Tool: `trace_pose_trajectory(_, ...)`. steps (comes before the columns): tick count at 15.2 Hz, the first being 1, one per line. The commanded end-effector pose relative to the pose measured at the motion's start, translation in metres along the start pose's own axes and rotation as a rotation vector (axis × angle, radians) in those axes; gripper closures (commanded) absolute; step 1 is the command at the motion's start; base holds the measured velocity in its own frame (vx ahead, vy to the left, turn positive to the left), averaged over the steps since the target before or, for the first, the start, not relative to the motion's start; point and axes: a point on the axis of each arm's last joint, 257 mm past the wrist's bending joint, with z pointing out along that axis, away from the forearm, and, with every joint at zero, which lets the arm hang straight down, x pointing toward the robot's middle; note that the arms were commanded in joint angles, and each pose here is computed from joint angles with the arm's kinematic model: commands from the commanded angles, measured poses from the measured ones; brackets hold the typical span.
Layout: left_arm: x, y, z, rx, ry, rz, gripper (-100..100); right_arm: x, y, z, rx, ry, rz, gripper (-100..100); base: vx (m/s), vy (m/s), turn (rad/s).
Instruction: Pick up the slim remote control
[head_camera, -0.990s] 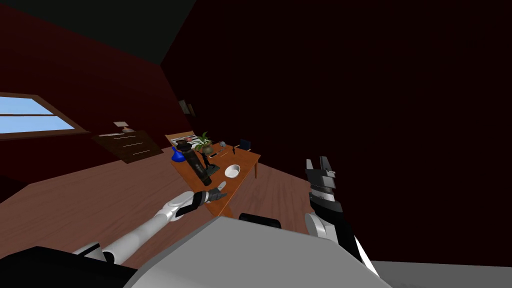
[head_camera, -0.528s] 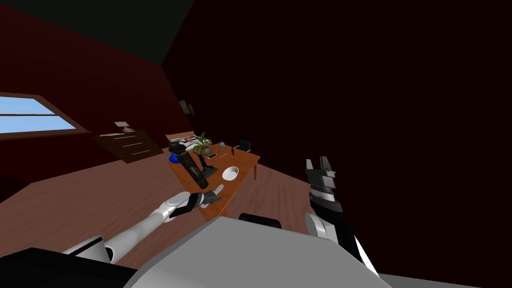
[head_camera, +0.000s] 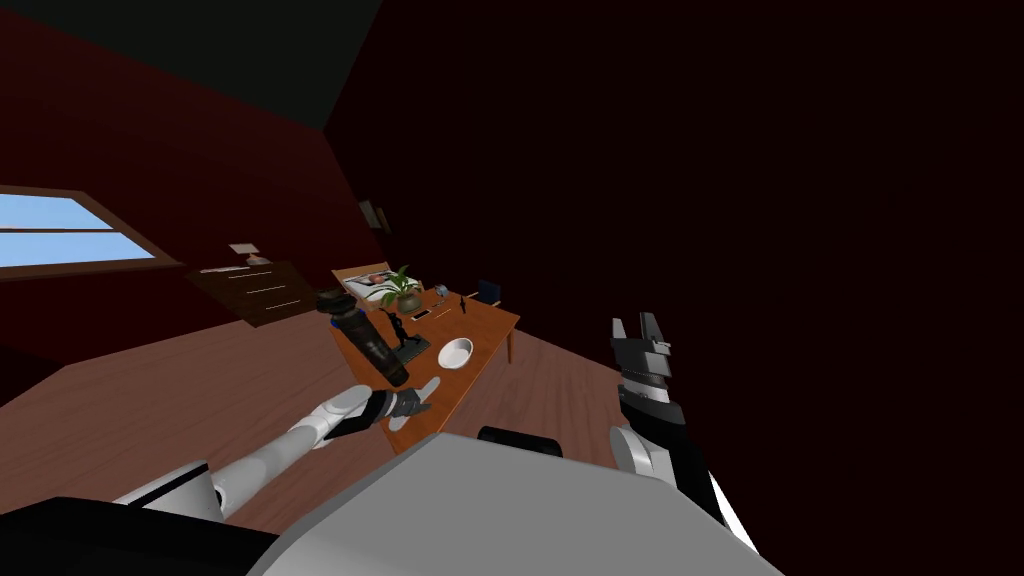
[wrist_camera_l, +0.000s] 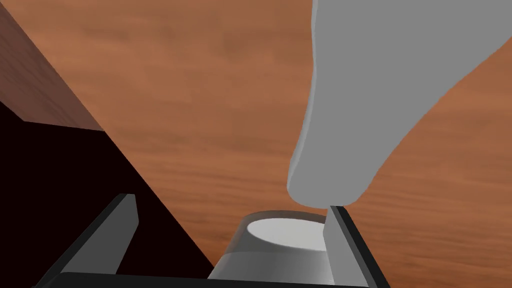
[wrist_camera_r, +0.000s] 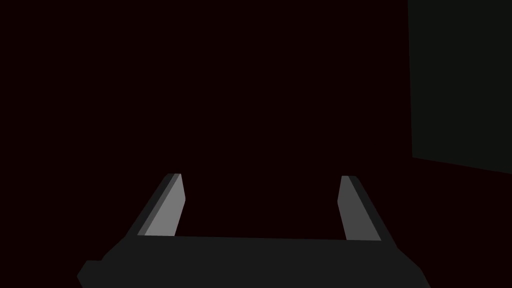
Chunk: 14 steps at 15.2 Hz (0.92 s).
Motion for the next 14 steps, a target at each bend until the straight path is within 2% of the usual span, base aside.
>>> trace_pose_trajectory(1,0.024,0.014,-0.009,-0.020,0.070,0.017,-100,0.000,0.000,0.000,0.000,0.000,0.000,0,0.137,-0.044,0.037)
trace_pose_trajectory(2,0.029,0.017,-0.011,-0.028,0.079,0.008,-100,0.000,0.000,0.000,0.000,0.000,0.000,0,0.142,-0.042,0.028)
trace_pose_trajectory(4,0.064,0.033,-0.026,-0.054,0.177,0.020,-100,0.000,0.000,0.000,0.000,0.000,0.000,0,0.176,-0.072,0.032)
trace_pose_trajectory(5,0.066,0.034,-0.026,-0.056,0.180,0.019,-100,0.000,0.000,0.000,0.000,0.000,0.000,0,0.193,-0.066,0.047)
trace_pose_trajectory(7,0.097,0.044,-0.041,-0.072,0.267,0.024,-100,0.000,0.000,0.000,0.000,0.000,0.000,0,0.193,-0.056,0.026)
trace_pose_trajectory(8,0.097,0.044,-0.041,-0.072,0.267,0.024,-100,0.000,0.000,0.000,0.000,0.000,0.000,0,0.167,-0.054,0.026)
trace_pose_trajectory(9,0.110,0.047,-0.047,-0.077,0.303,0.025,-100,0.000,0.000,0.000,0.000,0.000,0.000,0,0.127,-0.056,0.022)
trace_pose_trajectory(11,0.110,0.047,-0.047,-0.077,0.303,0.025,-100,0.000,0.000,0.000,0.000,0.000,0.000,0,0.078,-0.039,0.011)
trace_pose_trajectory(14,0.139,0.050,-0.061,-0.081,0.380,0.025,-100,0.000,0.000,0.000,0.000,0.000,0.000,0,0.075,-0.036,0.013)
